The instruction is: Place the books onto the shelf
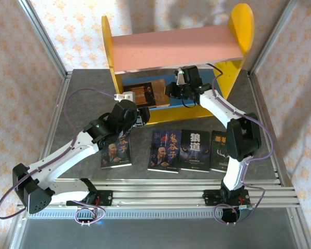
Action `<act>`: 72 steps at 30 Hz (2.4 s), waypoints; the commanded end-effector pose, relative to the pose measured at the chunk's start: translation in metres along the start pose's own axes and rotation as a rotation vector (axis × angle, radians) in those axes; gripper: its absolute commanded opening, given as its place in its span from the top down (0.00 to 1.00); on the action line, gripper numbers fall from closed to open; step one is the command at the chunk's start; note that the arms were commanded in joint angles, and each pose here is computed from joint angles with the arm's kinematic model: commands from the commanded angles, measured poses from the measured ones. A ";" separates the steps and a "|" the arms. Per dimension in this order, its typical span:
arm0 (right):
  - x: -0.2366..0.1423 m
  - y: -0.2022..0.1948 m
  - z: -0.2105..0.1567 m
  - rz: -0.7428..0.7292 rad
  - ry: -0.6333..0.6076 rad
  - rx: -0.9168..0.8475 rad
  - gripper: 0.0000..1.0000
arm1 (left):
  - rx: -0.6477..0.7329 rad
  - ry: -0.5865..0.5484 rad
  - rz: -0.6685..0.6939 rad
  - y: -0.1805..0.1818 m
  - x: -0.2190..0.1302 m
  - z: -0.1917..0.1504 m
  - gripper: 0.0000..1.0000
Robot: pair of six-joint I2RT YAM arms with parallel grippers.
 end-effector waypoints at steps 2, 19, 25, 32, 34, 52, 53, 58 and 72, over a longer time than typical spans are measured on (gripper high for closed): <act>0.001 0.010 0.002 0.015 -0.024 -0.013 0.76 | 0.003 0.020 0.027 0.008 0.000 -0.005 0.32; -0.005 0.005 -0.012 -0.058 -0.005 -0.072 0.77 | -0.006 0.028 0.014 0.005 0.004 -0.007 0.32; -0.001 0.003 -0.010 -0.066 -0.030 -0.026 0.82 | -0.011 0.025 0.017 0.006 0.004 -0.007 0.32; 0.002 0.002 -0.011 -0.074 -0.050 0.002 0.84 | -0.012 0.025 0.017 0.006 0.003 -0.007 0.32; 0.002 0.002 -0.011 -0.072 -0.057 0.009 0.84 | -0.011 0.027 0.021 0.007 0.003 -0.008 0.32; -0.001 0.009 -0.010 -0.037 -0.104 0.062 0.86 | -0.015 0.027 0.022 0.007 0.003 -0.009 0.32; -0.002 0.010 -0.009 -0.037 -0.108 0.063 0.86 | -0.015 0.026 0.022 0.007 0.003 -0.009 0.32; -0.003 0.012 -0.007 -0.029 -0.123 0.078 0.87 | -0.015 0.027 0.021 0.007 0.003 -0.009 0.32; -0.002 0.018 -0.002 -0.015 -0.158 0.098 0.84 | -0.013 0.027 0.026 0.009 0.002 -0.010 0.32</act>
Point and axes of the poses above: each hand's point on the last joint's axis, 136 mm out from that joint toward the fingers, its own x axis out along the fingers, its own y axis along the line the jaws close on, z = x × y, the point moved 1 cm from there along -x, back along the fingers, and after that the axes turned 12 degrees about x, right-handed, at the moved point
